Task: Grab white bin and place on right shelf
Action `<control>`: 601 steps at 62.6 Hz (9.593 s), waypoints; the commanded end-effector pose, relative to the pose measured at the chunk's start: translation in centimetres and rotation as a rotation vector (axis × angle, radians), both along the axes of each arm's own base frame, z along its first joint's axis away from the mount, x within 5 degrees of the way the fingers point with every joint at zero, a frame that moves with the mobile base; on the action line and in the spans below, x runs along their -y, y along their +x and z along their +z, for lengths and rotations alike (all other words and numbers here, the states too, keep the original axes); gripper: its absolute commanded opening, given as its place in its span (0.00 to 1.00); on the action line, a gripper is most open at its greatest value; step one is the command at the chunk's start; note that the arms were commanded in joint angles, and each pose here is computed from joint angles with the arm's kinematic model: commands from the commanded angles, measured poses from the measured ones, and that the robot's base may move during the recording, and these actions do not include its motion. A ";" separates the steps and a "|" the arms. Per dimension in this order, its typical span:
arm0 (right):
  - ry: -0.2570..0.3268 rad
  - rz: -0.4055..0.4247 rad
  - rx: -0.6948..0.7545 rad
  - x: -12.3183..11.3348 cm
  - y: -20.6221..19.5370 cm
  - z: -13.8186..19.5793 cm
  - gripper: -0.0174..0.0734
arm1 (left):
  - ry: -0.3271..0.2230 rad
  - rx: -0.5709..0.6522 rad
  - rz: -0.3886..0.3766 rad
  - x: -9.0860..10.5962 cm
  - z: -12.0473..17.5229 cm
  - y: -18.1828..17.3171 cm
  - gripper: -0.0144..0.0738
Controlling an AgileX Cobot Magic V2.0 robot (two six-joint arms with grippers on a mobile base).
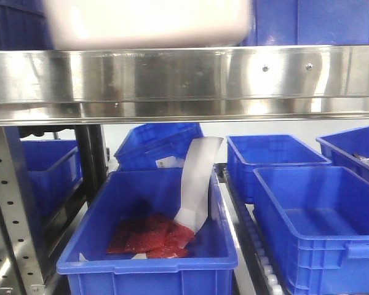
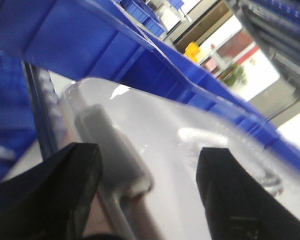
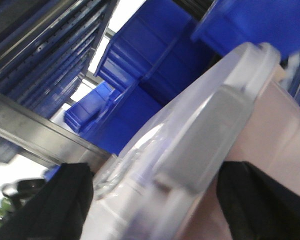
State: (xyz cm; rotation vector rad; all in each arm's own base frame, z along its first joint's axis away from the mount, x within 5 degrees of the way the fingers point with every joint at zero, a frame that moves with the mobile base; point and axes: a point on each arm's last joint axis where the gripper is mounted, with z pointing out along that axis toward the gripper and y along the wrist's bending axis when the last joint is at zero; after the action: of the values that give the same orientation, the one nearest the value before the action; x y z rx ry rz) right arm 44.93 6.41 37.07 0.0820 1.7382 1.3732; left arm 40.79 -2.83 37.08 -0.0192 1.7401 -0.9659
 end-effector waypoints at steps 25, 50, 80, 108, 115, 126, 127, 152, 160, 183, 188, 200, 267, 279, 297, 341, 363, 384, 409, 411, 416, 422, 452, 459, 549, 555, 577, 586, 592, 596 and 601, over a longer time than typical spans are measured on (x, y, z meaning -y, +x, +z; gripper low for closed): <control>-0.400 -0.041 0.312 1.4 -4.8 8.9 0.86 | 0.418 0.283 -0.042 0.3 8.5 -4.7 0.70; -0.571 -0.042 0.426 1.3 -9.5 12.7 0.25 | 0.494 0.387 -0.148 1.4 12.1 -10.1 0.04; -0.712 -0.263 0.400 2.8 -16.8 11.4 0.25 | 0.613 0.263 -0.125 1.0 11.9 -14.2 0.03; -0.730 -0.598 0.239 5.3 -27.3 -0.3 0.25 | 0.600 0.070 0.203 -1.2 5.0 -19.5 0.03; -0.721 -0.648 0.231 5.5 -30.1 -3.0 0.25 | 0.596 0.083 0.260 -1.4 3.4 -21.1 0.03; -0.711 -0.713 0.260 5.8 -33.5 -5.8 0.25 | 0.645 0.181 0.349 -1.5 0.9 -24.3 0.03; -0.710 -0.714 0.263 5.8 -33.7 -6.0 0.25 | 0.647 0.193 0.352 -1.5 0.7 -24.6 0.03; -0.680 -0.747 0.350 5.7 -36.3 -6.4 0.25 | 0.609 0.470 0.395 -1.0 -3.0 -33.7 0.03; -0.681 -0.742 0.349 5.7 -36.3 -6.4 0.25 | 0.583 0.517 0.399 -1.0 -3.2 -35.2 0.03; -0.682 -0.731 0.346 5.6 -36.3 -6.4 0.25 | 0.459 0.501 0.387 -0.8 -3.0 -35.6 0.03; -0.682 -0.731 0.346 5.6 -36.3 -6.4 0.25 | 0.459 0.501 0.387 -0.8 -3.0 -35.6 0.03; -0.682 -0.731 0.346 5.6 -36.3 -6.4 0.25 | 0.459 0.501 0.387 -0.8 -3.0 -35.6 0.03; -0.683 -0.710 0.342 5.4 -36.3 -6.6 0.25 | 0.443 0.335 0.686 -3.2 -16.8 -35.2 0.03; -0.683 -0.710 0.342 5.4 -36.3 -6.6 0.25 | 0.503 0.377 0.615 -2.8 -16.7 -35.2 0.03; -0.683 -0.710 0.342 5.4 -36.3 -6.6 0.25 | 0.487 0.378 0.574 -2.6 -16.8 -35.2 0.03; -0.683 -0.710 0.342 5.4 -36.3 -6.6 0.25 | 0.451 0.346 0.593 -2.7 -16.9 -35.2 0.03; -0.683 -0.710 0.342 5.4 -36.3 -6.6 0.25 | 0.451 0.346 0.593 -2.7 -16.9 -35.2 0.03; -0.737 -0.715 0.331 5.6 -36.3 -6.8 0.25 | 0.451 0.346 0.593 -2.7 -16.9 -35.2 0.03; -0.825 -0.837 0.335 6.8 -36.3 -9.5 0.25 | 0.451 0.346 0.593 -2.7 -16.9 -35.2 0.03; -0.822 -0.841 0.354 6.7 -36.5 -10.0 0.25 | 0.451 0.346 0.593 -2.7 -16.9 -35.2 0.03; -0.820 -0.845 0.378 6.7 -36.9 -11.2 0.25 | 0.451 0.346 0.593 -2.7 -16.9 -35.2 0.03; -0.813 -0.849 0.368 6.7 -37.5 -12.9 0.25 | 0.451 0.346 0.593 -2.7 -16.9 -35.2 0.03; -0.868 -0.837 0.387 6.6 -39.3 -17.0 0.25 | 0.451 0.346 0.593 -2.7 -16.9 -35.2 0.03; -0.861 -0.836 0.380 6.6 -39.3 -17.0 0.25 | 0.451 0.346 0.593 -2.7 -16.9 -35.2 0.03; -0.805 -0.893 0.484 6.6 -39.4 -15.9 0.25 | 0.423 0.375 0.453 -1.9 -16.9 -35.2 0.03; -0.805 -0.893 0.484 6.6 -39.4 -15.9 0.25 | 0.420 0.376 0.436 -1.8 -16.9 -35.2 0.03; -0.805 -0.893 0.484 6.6 -39.4 -15.9 0.25 | 0.456 0.341 0.616 -2.8 -16.9 -35.2 0.03; -0.805 -0.893 0.484 6.6 -39.4 -15.9 0.25 | 0.456 0.342 0.619 -2.8 -16.9 -35.2 0.03; -0.805 -0.893 0.484 6.6 -39.4 -15.9 0.25 | 0.456 0.342 0.619 -2.8 -16.9 -35.2 0.03; -0.805 -0.893 0.484 6.6 -39.4 -15.9 0.25 | 0.456 0.342 0.619 -2.8 -16.9 -35.2 0.03; -0.805 -0.893 0.484 6.6 -39.4 -15.9 0.25 | 0.456 0.342 0.619 -2.8 -16.9 -35.2 0.03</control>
State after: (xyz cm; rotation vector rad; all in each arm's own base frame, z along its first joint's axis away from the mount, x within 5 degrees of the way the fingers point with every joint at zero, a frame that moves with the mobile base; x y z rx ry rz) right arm 5.67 -0.21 20.12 0.0665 1.5315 0.0105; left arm 5.66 -0.10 20.13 -0.0709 1.5328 -0.0978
